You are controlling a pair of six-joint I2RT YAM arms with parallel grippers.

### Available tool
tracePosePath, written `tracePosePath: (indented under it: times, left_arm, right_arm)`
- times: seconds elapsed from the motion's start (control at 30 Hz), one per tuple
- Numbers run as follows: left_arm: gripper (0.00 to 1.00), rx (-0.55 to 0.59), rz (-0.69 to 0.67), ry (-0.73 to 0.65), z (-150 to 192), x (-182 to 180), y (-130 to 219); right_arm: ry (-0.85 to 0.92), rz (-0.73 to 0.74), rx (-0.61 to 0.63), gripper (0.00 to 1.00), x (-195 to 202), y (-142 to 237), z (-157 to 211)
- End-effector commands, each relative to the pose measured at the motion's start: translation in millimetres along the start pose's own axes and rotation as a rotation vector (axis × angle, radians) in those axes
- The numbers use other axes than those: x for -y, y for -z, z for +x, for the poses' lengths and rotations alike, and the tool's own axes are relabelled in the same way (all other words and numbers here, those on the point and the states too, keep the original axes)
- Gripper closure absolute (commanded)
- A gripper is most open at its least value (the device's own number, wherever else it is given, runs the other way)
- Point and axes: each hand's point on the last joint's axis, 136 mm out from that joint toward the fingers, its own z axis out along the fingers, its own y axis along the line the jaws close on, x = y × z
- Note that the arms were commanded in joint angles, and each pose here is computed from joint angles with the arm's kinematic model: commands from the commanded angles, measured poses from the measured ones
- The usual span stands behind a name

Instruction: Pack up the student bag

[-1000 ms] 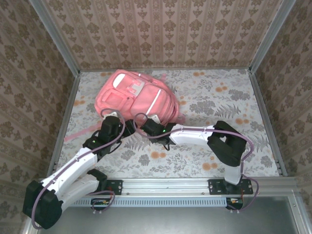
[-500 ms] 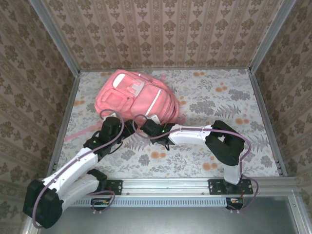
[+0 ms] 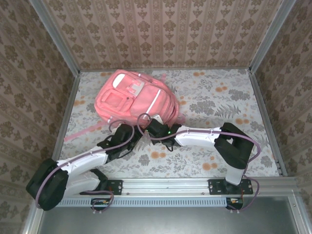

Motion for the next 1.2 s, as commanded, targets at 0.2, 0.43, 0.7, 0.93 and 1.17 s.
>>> tracePosePath:
  times: [0.2,0.43,0.7,0.93,1.17]
  left_arm:
    - [0.37,0.085,0.095,0.097,-11.9,40.0,-36.4]
    - [0.86,0.151,0.0,0.048,-23.9,28.9,-27.9]
    - [1.0,0.236,-0.127,0.02,-47.0,-9.7,16.2]
    - [1.0,0.258,-0.203,0.06,-52.1,-61.1,52.7]
    - [1.0,0.222,-0.258,0.115,-55.3,-106.1,82.4]
  right_arm:
    - [-0.049,-0.071,0.003,1.0,-9.3,8.7,-0.1]
    - [-0.061,-0.041,-0.008,1.0,2.5,6.2,3.5]
    - [-0.063,0.032,-0.019,1.0,38.4,-1.3,3.1]
    - [-0.051,0.079,-0.028,1.0,70.2,-6.8,-3.7]
    - [-0.042,0.111,-0.051,1.0,99.9,-21.7,-9.3]
